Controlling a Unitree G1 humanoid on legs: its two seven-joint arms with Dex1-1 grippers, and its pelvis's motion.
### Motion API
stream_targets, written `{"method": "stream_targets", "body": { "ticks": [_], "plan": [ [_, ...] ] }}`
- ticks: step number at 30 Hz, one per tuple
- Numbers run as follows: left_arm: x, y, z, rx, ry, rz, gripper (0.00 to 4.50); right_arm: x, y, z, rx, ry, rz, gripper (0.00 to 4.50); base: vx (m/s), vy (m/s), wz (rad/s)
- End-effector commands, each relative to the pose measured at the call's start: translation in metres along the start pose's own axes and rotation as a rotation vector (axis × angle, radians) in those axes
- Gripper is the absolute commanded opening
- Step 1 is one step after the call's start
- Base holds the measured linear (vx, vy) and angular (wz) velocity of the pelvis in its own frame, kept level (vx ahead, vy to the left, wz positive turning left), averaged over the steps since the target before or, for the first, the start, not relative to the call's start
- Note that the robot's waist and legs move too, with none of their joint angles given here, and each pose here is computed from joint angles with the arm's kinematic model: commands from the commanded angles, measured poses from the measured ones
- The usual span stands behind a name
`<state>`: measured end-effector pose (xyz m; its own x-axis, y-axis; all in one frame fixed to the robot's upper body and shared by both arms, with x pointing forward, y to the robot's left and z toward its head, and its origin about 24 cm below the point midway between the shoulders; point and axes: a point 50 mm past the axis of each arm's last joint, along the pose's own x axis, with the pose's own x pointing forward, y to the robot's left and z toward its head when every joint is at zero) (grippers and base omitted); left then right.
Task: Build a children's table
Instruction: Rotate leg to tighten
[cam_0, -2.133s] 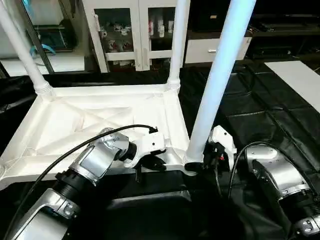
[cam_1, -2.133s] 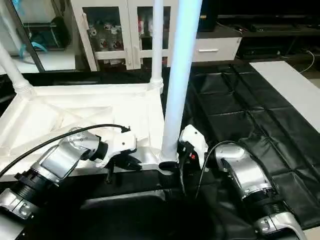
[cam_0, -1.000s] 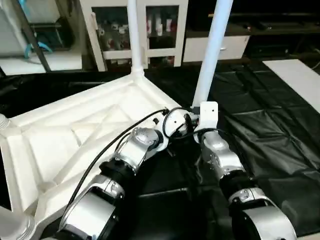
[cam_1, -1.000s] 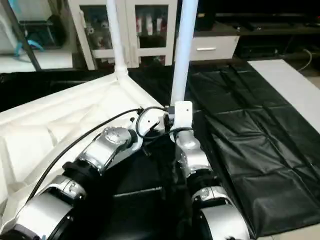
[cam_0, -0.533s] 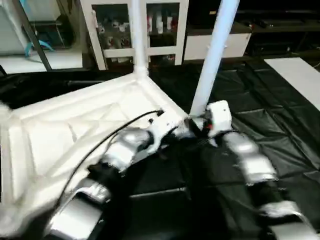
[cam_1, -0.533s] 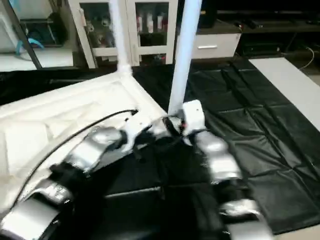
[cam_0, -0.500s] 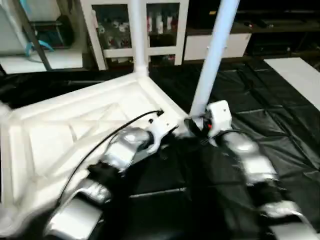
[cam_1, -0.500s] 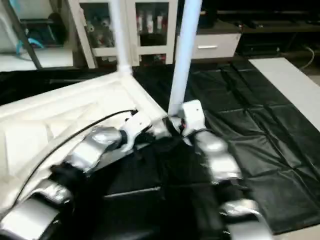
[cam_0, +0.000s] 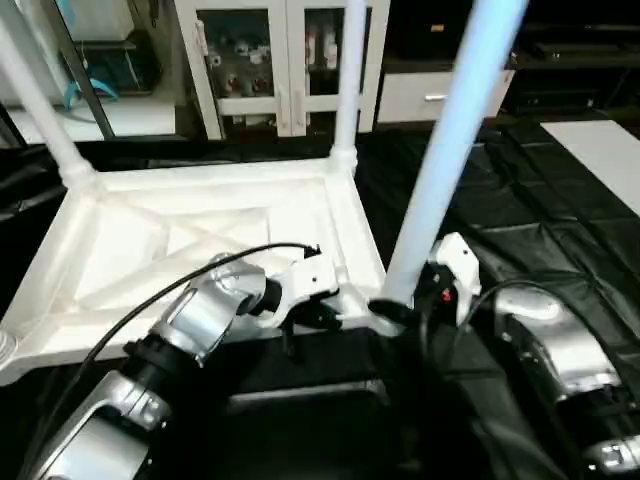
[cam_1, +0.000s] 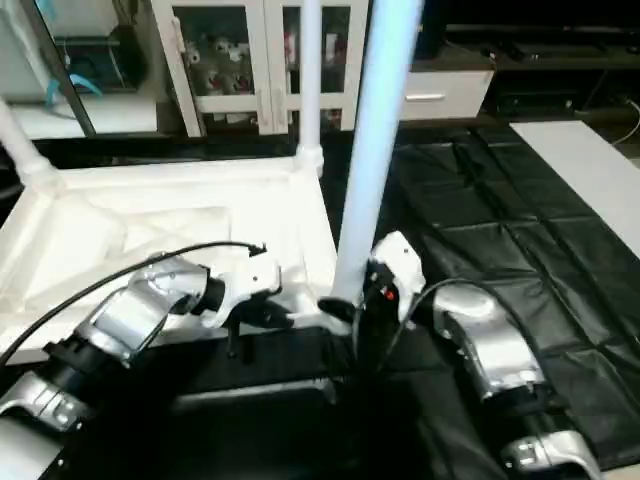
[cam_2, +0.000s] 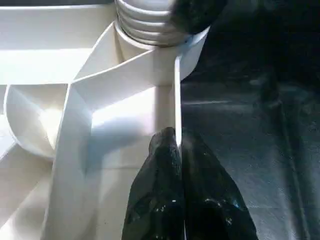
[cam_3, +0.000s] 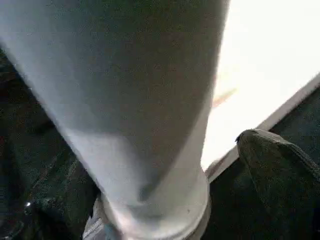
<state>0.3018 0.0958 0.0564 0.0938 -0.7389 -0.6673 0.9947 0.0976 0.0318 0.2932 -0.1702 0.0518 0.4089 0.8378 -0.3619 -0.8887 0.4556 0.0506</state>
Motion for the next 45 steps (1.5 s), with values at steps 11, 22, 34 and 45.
{"method": "stream_targets", "body": {
  "ticks": [11, 22, 34, 45],
  "plan": [
    [0.013, -0.024, -0.032, -0.089, 0.143, -0.135, 0.00, 0.002, 0.001, 0.000, -0.047, 0.088, 0.085, 3.83, 0.000, 0.000, 0.00],
    [0.014, -0.025, -0.033, -0.096, 0.150, -0.139, 0.00, 0.005, 0.003, -0.003, -0.039, 0.087, 0.102, 3.01, 0.000, 0.000, 0.00],
    [0.013, -0.026, -0.034, -0.113, 0.147, -0.134, 0.00, 0.015, 0.002, -0.007, 0.011, 0.042, 0.031, 2.72, 0.000, 0.000, 0.00],
    [0.031, -0.003, -0.019, -0.209, 0.046, 0.098, 0.00, 0.051, -0.007, -0.002, 0.130, -0.051, -0.281, 2.72, -0.021, 0.004, -0.02]
  ]
}}
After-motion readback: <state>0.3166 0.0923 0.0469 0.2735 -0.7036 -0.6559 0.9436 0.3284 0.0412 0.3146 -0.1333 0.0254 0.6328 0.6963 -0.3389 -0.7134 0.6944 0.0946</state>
